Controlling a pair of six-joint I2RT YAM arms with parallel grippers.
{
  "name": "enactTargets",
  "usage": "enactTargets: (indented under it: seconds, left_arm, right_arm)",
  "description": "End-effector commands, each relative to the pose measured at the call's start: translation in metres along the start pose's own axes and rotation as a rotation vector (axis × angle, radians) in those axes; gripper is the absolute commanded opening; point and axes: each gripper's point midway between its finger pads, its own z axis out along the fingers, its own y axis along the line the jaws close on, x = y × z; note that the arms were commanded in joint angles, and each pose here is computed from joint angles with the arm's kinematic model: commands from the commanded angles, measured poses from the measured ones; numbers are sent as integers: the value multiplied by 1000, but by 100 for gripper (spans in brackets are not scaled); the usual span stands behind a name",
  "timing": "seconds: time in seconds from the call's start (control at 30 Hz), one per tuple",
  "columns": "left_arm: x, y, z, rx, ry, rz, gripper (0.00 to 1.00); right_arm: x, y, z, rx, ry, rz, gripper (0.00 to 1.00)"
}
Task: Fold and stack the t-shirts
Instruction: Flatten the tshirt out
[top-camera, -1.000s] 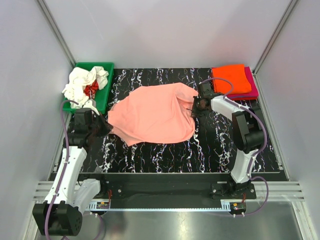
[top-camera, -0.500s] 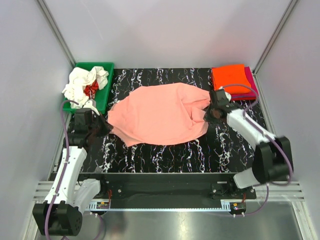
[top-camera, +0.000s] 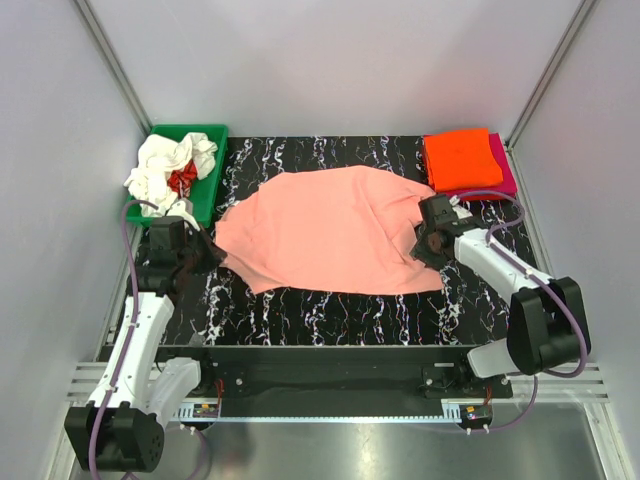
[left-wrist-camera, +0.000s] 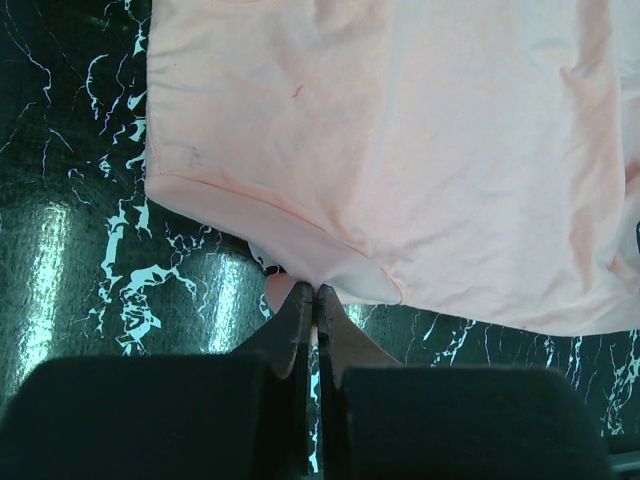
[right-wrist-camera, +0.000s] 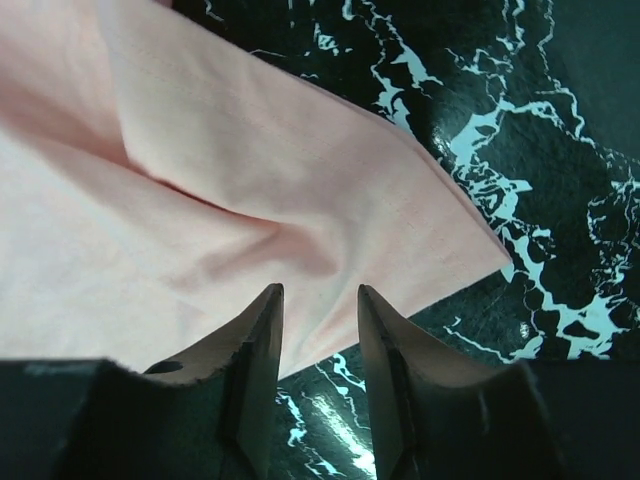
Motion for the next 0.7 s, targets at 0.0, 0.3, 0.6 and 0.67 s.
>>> enactTargets:
  seconds: [0.0,0.3,0.6,0.67]
  left_arm:
    - [-10,-6,-3,27,-55,34,0]
    - [-7,-9,-2,39,-39,36,0]
    - [-6,-11,-2,48,-37,44,0]
    - [-6,-12,-3,48,-42,46,0]
  right_arm:
    - [-2,-18,-5,67,-36,139,42]
    - [15,-81,6,222,-16,378,41]
    - [17,-88,19,270,-23,433,42]
    - [19,-88,22,269,-21,437,42]
